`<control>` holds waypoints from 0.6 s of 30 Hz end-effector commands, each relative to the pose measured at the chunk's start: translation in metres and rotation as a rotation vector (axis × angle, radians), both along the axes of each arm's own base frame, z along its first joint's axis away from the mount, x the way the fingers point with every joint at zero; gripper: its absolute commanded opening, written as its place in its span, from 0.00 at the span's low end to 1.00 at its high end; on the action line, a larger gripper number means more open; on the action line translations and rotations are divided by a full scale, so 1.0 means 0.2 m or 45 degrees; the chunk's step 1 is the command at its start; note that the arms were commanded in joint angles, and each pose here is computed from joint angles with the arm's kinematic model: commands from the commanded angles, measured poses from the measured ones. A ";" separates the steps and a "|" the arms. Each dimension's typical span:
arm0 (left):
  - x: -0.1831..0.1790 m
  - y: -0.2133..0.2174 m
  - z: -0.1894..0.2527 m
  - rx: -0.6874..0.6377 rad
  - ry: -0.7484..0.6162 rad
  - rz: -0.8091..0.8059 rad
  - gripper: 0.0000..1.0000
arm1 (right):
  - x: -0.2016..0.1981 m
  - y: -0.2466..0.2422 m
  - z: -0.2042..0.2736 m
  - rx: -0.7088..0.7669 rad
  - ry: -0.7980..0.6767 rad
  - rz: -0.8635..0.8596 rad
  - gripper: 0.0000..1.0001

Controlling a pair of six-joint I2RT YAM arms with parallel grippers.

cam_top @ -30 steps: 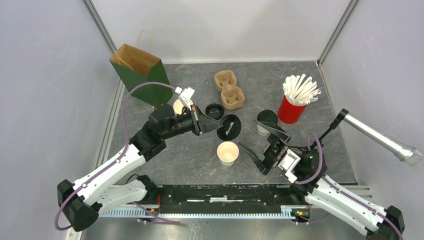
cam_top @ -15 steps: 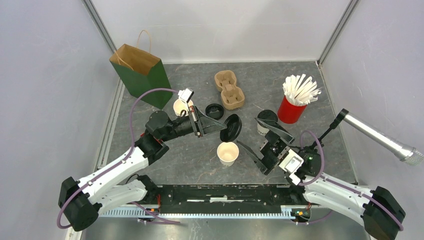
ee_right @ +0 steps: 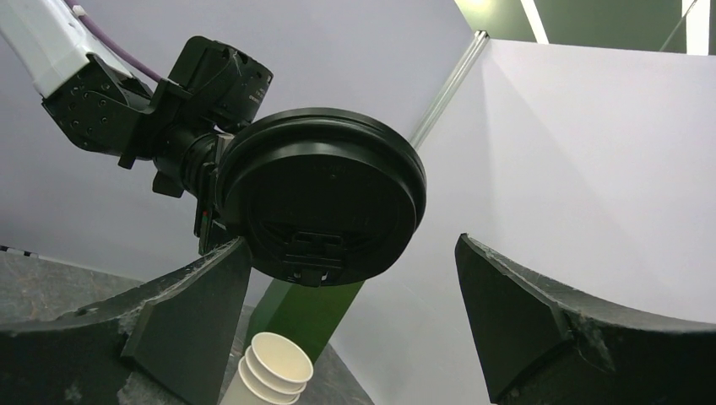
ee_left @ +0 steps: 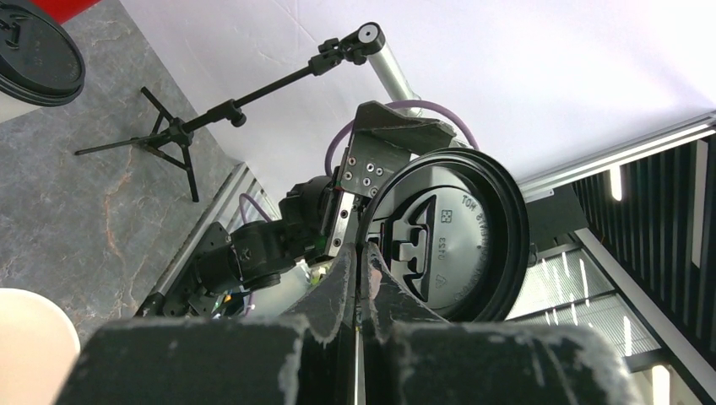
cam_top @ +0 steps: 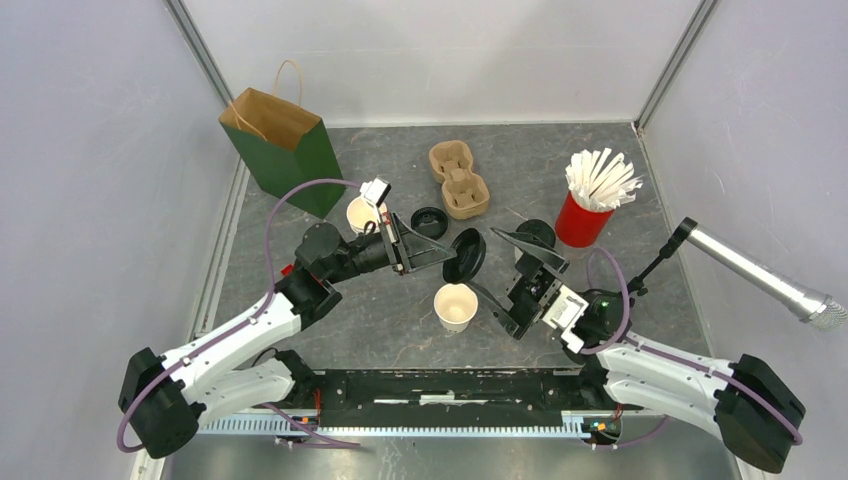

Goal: Pack the takeout coffee

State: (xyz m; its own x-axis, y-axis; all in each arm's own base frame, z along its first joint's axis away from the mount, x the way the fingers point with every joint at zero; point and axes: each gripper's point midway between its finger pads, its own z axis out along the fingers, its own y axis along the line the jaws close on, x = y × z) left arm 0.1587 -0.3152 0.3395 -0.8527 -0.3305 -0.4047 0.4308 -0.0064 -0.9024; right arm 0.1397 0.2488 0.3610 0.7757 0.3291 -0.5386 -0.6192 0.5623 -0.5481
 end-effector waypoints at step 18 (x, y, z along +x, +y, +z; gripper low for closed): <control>0.02 -0.01 -0.01 -0.019 0.008 0.038 0.02 | 0.04 0.03 0.07 0.084 0.017 -0.062 0.87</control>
